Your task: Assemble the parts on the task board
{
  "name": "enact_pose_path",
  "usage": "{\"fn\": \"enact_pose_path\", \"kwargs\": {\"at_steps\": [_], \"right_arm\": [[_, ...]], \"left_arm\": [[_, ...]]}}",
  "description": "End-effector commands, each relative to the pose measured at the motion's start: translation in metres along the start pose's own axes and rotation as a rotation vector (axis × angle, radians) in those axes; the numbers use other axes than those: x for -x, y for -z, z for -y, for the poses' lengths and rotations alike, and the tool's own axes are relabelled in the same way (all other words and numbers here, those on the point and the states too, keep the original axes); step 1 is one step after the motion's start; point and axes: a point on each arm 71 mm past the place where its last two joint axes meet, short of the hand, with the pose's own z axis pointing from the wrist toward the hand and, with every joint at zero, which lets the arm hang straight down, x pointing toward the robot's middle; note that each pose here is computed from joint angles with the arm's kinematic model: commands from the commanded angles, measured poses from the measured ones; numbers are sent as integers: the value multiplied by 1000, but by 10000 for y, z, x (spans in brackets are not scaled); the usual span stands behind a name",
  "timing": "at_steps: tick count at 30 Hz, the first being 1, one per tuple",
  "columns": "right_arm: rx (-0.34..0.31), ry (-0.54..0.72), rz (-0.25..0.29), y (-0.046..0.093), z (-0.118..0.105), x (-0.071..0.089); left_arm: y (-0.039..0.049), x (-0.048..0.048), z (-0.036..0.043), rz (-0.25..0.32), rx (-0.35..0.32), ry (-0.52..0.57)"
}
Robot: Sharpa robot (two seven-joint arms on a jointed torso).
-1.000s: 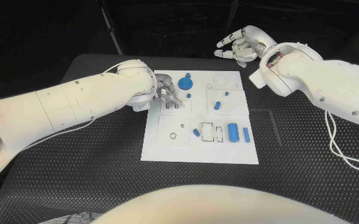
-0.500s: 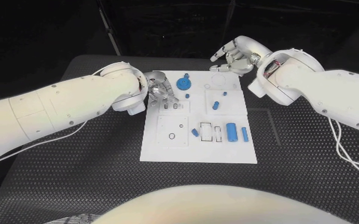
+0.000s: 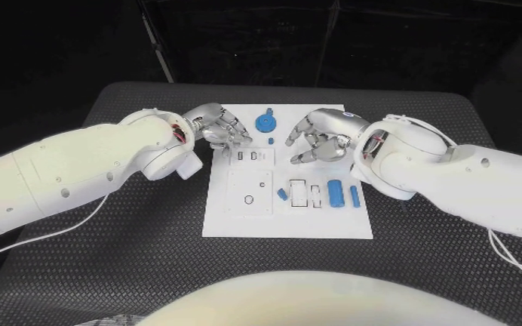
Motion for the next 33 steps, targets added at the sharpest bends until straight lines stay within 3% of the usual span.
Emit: {"fn": "enact_pose_path", "kwargs": {"at_steps": [1, 7, 21, 33], "right_arm": [[21, 166, -31, -6, -78, -81], [34, 212, -96, -32, -166, -268], [38, 250, -226, -75, -235, -545], [54, 238, -224, -48, -290, -567]], "left_arm": [[47, 54, 49, 74, -126, 181], [103, 68, -17, 97, -144, 253], [140, 51, -29, 79, -173, 294], [139, 49, -75, 65, -152, 296]]}}
